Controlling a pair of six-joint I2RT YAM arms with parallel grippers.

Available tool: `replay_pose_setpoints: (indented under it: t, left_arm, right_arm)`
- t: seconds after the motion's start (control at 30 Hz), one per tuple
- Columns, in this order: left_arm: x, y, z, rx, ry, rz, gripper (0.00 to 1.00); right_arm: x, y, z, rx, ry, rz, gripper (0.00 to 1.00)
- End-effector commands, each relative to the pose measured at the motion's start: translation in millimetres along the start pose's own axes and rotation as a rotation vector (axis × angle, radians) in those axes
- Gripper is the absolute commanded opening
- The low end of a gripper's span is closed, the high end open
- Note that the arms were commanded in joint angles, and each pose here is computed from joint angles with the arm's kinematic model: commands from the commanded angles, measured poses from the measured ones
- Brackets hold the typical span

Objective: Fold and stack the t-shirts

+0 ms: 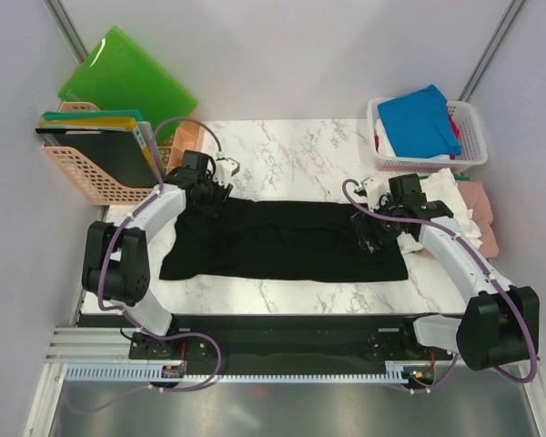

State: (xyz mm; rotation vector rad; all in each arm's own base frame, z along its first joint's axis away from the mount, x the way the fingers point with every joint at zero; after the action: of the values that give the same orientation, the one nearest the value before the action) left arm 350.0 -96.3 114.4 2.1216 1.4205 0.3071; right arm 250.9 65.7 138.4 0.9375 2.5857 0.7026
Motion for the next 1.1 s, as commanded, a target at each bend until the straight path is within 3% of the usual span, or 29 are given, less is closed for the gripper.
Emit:
replay_pose_setpoints:
  t: [0.0, 0.23, 0.4, 1.07]
  left_arm:
    - [8, 29, 8, -0.069, 0.029, 0.022, 0.42]
    - [19, 20, 25, -0.012, 0.089, 0.021, 0.52]
    - [28, 10, 23, 0.015, 0.151, 0.031, 0.53]
    - [13, -37, -54, 0.045, 0.187, 0.024, 0.5]
  right_arm:
    - [-2, 4, -3, -0.029, -0.021, -0.008, 0.85]
    - [-3, 5, 0, -0.026, -0.013, -0.001, 0.85]
    - [-2, 4, 2, -0.024, -0.011, 0.001, 0.85]
    - [0, 1, 7, -0.038, -0.011, 0.002, 0.84]
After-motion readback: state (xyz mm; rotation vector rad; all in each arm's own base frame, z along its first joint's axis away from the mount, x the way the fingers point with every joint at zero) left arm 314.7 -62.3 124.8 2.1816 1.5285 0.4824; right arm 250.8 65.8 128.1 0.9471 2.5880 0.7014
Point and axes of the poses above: each gripper's point midway between its finger pads, its own z axis out along the fingers, its own x axis along the line the jaws close on, y = z × x, the point moved 4 cm from there along -z, back along the fingers, and after that the axes turned 15 degrees about -z, right-handed, at the moved point
